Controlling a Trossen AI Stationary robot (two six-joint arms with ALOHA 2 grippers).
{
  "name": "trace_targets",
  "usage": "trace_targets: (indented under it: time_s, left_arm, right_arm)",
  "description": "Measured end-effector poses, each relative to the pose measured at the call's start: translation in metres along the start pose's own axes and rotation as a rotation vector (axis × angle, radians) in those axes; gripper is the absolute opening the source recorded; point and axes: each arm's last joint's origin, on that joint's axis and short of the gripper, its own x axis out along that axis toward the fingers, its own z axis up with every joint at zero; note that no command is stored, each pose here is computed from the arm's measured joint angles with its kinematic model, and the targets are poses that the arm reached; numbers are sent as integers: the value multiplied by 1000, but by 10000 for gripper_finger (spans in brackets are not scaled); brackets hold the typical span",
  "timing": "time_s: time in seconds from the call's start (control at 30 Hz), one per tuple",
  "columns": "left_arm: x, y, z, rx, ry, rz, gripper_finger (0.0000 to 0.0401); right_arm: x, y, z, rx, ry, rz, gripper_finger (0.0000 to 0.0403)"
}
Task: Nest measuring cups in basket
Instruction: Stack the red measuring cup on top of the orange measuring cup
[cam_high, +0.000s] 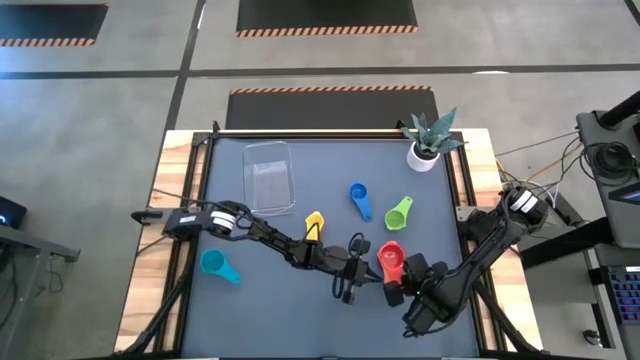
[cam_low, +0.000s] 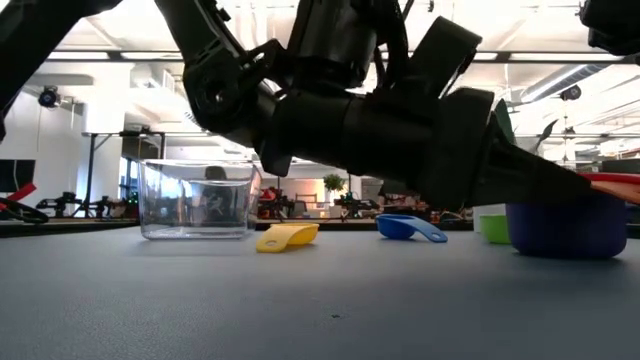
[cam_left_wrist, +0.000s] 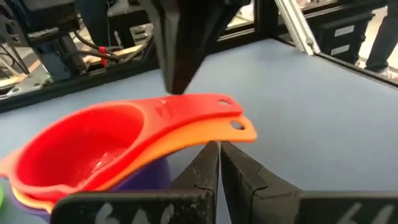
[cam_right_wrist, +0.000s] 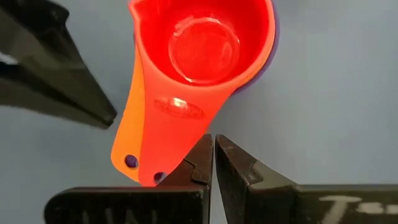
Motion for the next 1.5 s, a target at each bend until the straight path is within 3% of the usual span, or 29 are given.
trace_targets:
  time_s: [1.5]
  left_arm:
    - [13,6,2,3,9,8,0]
  right_arm:
    - [7,10,-4,58,34,48,8]
